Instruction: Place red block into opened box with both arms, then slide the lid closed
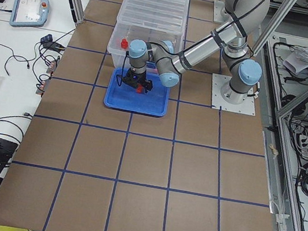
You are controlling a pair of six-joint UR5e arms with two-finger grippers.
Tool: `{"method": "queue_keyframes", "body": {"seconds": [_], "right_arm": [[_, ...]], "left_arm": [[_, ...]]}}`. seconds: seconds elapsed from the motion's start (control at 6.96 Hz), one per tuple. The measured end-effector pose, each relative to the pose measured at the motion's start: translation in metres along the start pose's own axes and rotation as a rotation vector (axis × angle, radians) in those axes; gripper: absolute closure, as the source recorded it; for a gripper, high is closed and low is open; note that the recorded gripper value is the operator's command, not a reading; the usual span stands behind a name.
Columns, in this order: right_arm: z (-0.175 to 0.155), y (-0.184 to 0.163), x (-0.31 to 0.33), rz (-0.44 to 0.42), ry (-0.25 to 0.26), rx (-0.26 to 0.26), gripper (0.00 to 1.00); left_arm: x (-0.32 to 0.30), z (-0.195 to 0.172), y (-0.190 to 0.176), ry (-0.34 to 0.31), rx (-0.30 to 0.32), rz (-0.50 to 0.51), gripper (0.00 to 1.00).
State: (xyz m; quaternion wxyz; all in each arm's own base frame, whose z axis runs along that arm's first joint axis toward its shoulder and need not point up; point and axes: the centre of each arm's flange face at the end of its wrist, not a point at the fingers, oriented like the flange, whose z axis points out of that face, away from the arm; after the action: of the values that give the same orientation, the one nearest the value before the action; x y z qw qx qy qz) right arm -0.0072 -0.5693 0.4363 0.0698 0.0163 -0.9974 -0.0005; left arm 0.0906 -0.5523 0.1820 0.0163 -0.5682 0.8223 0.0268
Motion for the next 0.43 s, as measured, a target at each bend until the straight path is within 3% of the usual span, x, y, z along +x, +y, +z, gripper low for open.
{"method": "queue_keyframes", "body": {"seconds": [0.29, 0.43], "right_arm": [[-0.07, 0.005, -0.045, 0.02, -0.068, 0.011, 0.0], [-0.094, 0.016, -0.079, 0.033, -0.103, 0.021, 0.0]], "left_arm": [[0.0, 0.011, 0.008, 0.014, -0.05, -0.012, 0.97], [0.0, 0.011, 0.01, 0.024, -0.061, -0.01, 1.0]]}}
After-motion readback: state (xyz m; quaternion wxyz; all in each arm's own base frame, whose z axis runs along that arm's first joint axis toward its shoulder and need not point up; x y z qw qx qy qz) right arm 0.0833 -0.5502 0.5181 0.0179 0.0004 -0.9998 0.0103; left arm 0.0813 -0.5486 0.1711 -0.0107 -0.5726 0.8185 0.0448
